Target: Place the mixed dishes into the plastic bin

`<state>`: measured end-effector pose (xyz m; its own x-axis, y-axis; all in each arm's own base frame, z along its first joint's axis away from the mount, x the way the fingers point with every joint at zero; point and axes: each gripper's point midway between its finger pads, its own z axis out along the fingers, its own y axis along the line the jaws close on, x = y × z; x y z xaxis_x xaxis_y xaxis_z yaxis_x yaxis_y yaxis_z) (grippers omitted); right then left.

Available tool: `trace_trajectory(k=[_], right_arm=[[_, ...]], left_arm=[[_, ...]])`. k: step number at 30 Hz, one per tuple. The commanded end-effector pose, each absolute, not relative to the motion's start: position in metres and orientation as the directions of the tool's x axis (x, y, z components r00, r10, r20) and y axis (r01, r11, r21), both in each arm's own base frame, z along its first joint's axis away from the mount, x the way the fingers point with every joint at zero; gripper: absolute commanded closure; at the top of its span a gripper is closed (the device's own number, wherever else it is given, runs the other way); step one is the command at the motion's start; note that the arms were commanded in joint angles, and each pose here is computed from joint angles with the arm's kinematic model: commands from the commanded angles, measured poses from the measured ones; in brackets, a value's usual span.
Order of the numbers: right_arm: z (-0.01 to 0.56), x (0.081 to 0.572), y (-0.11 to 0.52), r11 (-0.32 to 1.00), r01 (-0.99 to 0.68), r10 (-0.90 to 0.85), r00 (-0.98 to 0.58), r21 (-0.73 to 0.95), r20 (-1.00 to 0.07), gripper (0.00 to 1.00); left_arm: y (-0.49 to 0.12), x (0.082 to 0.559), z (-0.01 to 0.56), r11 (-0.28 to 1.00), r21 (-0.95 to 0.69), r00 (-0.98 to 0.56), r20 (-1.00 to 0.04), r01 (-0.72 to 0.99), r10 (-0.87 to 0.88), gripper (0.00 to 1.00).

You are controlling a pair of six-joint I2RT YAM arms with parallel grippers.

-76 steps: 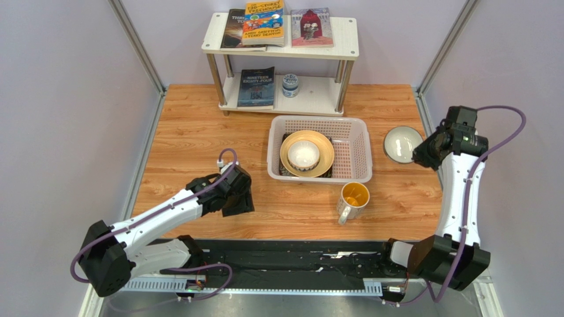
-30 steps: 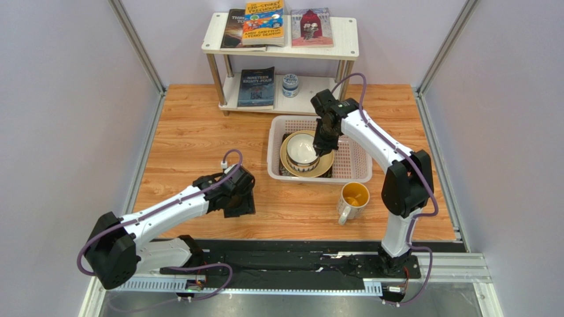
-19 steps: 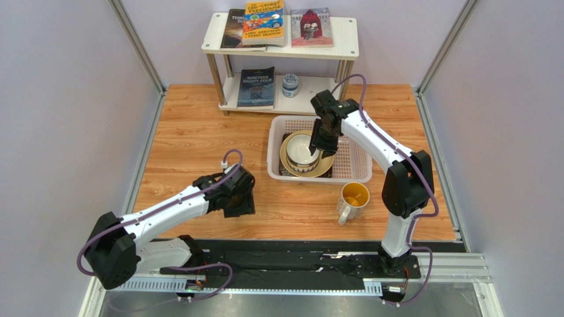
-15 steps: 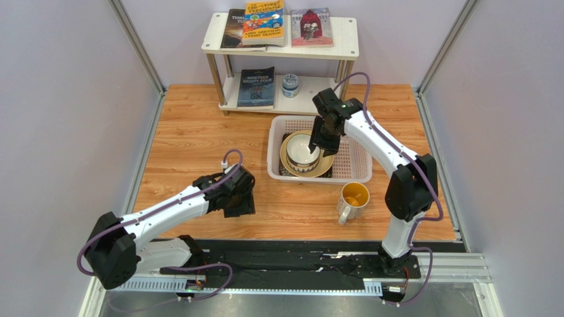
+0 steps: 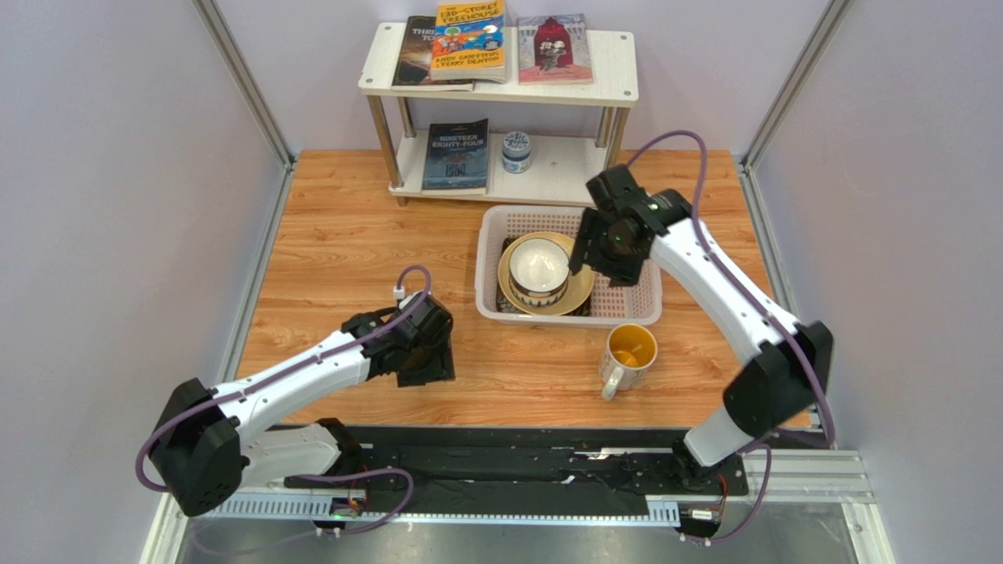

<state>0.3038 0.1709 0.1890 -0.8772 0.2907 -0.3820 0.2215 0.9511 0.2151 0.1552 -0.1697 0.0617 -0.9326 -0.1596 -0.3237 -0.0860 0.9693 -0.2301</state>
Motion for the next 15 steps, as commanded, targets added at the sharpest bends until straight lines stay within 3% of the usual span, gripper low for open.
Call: trace_trajectory(k=[1,6,15], right_arm=[[0.222,0.269,0.121,0.921,0.304,0.387,-0.782,0.244,-0.488,0.27],[0.211,0.218,0.081,0.896,0.385,0.443,-0.733,0.222,-0.516,0.27],[0.168,0.197,0.064,0.895,0.423,0.438,-0.772,0.141,-0.460,0.25]], left_arm=[[-0.180,0.163,0.073,0.959,-0.279,-0.924,-0.355,-0.039,-0.141,0.35],[-0.183,0.163,0.071,0.960,-0.279,-0.930,-0.344,-0.032,-0.131,0.35],[-0.184,0.162,0.070,0.960,-0.279,-0.933,-0.341,-0.022,-0.120,0.36]])
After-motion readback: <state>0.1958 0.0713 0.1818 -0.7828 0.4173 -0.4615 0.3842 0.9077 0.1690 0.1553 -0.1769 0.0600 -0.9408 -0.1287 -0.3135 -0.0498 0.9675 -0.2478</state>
